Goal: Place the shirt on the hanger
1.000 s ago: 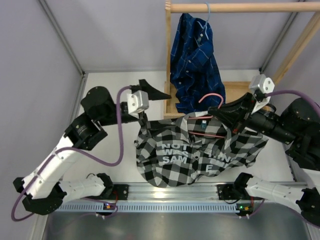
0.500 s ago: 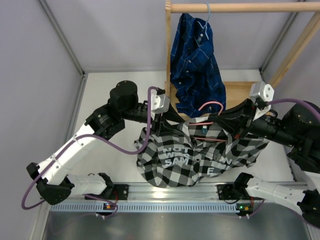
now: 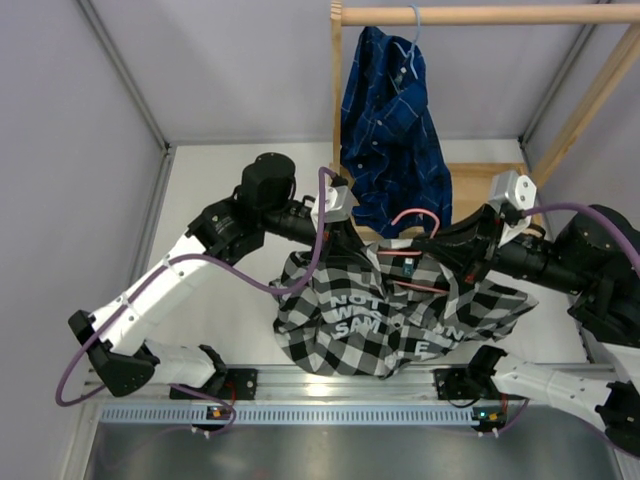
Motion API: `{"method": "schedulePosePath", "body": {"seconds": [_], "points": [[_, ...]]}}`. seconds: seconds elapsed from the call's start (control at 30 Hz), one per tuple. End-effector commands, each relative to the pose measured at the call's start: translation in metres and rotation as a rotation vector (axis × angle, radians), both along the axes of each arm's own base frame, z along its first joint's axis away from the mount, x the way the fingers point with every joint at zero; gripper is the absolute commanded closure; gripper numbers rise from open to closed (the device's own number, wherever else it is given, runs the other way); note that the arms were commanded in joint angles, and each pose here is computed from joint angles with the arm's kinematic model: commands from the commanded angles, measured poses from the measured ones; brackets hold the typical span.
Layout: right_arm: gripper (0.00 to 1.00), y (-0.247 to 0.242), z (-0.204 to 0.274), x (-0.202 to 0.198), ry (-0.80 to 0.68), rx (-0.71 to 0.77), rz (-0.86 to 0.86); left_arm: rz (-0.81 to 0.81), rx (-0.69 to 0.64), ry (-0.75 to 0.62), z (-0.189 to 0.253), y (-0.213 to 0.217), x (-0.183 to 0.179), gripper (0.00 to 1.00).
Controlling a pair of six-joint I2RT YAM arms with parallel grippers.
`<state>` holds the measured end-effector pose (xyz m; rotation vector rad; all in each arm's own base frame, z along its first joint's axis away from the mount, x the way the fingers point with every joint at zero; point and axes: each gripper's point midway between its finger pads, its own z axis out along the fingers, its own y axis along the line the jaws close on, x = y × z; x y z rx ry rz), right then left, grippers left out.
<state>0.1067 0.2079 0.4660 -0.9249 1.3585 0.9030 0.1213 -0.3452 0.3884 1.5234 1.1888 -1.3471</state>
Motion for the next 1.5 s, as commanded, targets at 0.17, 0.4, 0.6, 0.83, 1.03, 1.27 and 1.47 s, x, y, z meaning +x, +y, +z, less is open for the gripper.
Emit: {"method": "schedulePosePath", "body": {"seconds": [0.17, 0.4, 0.6, 0.83, 1.03, 1.27, 1.47], "points": [[0.46, -0.024, -0.006, -0.012, -0.071, 0.005, -0.029, -0.101, 0.012, -0.05, 0.011, 0.017, -0.022, 1.0], [0.55, -0.069, -0.051, -0.046, -0.031, -0.099, -0.031, -0.13, 0.003, -0.046, 0.012, 0.026, -0.034, 1.0], [0.44, -0.063, -0.086, -0.072, -0.02, -0.183, 0.137, -0.182, -0.007, -0.023, 0.011, 0.03, -0.044, 1.0], [0.44, -0.033, -0.097, -0.076, 0.0, -0.211, 0.292, -0.231, -0.024, -0.008, 0.015, 0.033, -0.053, 1.0], [0.63, -0.024, -0.094, -0.058, -0.022, -0.207, 0.239, -0.228, -0.021, -0.006, 0.013, 0.036, -0.055, 1.0], [0.75, -0.029, -0.095, -0.051, -0.009, -0.203, 0.177, -0.226, -0.025, -0.011, 0.015, 0.038, -0.057, 1.0], [0.68, -0.042, -0.102, -0.052, 0.009, -0.239, 0.135, -0.218, -0.023, -0.008, 0.017, 0.037, -0.056, 1.0]]}}
